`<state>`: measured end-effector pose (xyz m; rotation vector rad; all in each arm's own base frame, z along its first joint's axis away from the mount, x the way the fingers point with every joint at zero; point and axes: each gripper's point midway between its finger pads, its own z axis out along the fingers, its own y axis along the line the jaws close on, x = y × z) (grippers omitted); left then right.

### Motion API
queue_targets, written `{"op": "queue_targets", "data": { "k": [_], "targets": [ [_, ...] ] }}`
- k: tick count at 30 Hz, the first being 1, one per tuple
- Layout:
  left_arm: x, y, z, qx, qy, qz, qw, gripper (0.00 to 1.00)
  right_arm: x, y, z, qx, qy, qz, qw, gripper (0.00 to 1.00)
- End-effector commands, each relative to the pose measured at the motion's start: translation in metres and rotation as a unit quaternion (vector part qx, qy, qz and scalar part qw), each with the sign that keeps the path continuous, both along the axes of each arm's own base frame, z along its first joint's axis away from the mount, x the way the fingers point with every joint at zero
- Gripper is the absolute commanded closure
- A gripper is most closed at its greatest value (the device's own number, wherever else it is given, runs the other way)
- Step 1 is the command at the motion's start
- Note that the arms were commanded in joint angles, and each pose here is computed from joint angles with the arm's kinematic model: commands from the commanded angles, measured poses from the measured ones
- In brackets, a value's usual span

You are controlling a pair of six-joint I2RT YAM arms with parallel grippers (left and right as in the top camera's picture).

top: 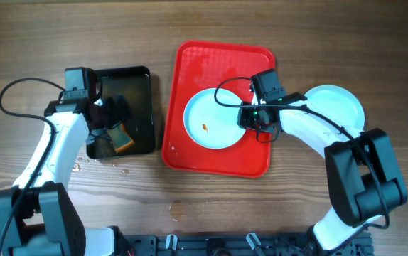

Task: Clean dirty plates on tray and stack at the side
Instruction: 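Pick up the orange-green sponge from the black tray with the left gripper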

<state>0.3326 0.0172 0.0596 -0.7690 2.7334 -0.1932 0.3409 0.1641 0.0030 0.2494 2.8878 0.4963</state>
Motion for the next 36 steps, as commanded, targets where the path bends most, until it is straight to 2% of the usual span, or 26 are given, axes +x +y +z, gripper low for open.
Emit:
{"op": "queue_targets", "data": {
  "k": [1,3,6,8,11,15,17,19,20,25,26,27,29,31,34,36],
  "targets": [
    [0.000,-0.001,0.001,-0.005,-0.004,-0.001,1.000,0.00,0.001,-0.017,-0.024,-0.041,-0.010,0.019,0.999,0.62],
    [0.000,-0.001,0.001,-0.005,-0.004,-0.001,1.000,0.00,0.019,-0.014,-0.018,-0.058,-0.075,0.107,0.990,0.70],
    [0.000,-0.001,0.001,-0.005,-0.004,-0.002,1.000,0.00,0.031,-0.009,-0.013,-0.087,-0.139,0.218,0.962,0.70],
    [0.000,-0.001,0.001,-0.005,-0.004,-0.001,1.000,0.00,0.032,-0.009,-0.013,-0.096,-0.151,0.248,0.952,0.80],
    [0.000,-0.001,0.001,-0.005,-0.004,-0.001,1.000,0.00,0.030,-0.009,-0.014,-0.093,-0.145,0.248,0.953,0.95],
    [0.000,-0.001,0.001,-0.005,-0.004,-0.002,1.000,0.00,0.022,-0.011,-0.017,-0.066,-0.098,0.155,0.981,0.96],
    [0.000,-0.001,0.001,-0.005,-0.004,-0.001,1.000,0.00,0.008,-0.020,-0.024,-0.054,-0.032,0.049,0.997,0.96],
    [0.000,-0.001,0.001,-0.005,-0.004,-0.001,1.000,0.00,-0.016,-0.032,-0.032,-0.053,0.053,-0.083,0.994,0.96],
    [0.000,-0.001,0.001,-0.005,-0.004,-0.002,1.000,0.00,-0.021,-0.033,-0.033,-0.051,0.069,-0.109,0.990,0.96],
    [0.000,-0.001,0.001,-0.005,-0.004,-0.001,1.000,0.00,-0.022,-0.034,-0.033,-0.051,0.074,-0.115,0.989,0.95],
    [0.000,-0.001,0.001,-0.005,-0.004,-0.001,1.000,0.00,-0.022,-0.034,-0.033,-0.052,0.073,-0.109,0.990,0.86],
    [0.000,-0.001,0.001,-0.005,-0.003,-0.001,1.000,0.00,-0.019,-0.034,-0.032,-0.053,0.061,-0.089,0.993,0.67],
    [-0.005,-0.004,0.000,-0.011,0.007,-0.003,1.000,0.00,-0.010,-0.033,-0.031,-0.066,0.027,-0.031,0.997,0.65],
    [-0.010,-0.010,-0.001,-0.029,0.017,-0.008,0.999,0.00,0.002,-0.034,-0.028,-0.085,-0.015,0.024,0.996,0.68],
    [-0.009,-0.016,0.000,-0.046,0.014,-0.014,0.999,0.00,0.016,-0.031,-0.024,-0.106,-0.069,0.120,0.985,0.87],
    [-0.009,-0.016,0.000,-0.045,0.014,-0.013,0.999,0.00,0.016,-0.031,-0.024,-0.112,-0.077,0.145,0.980,0.93]
  ]
}}
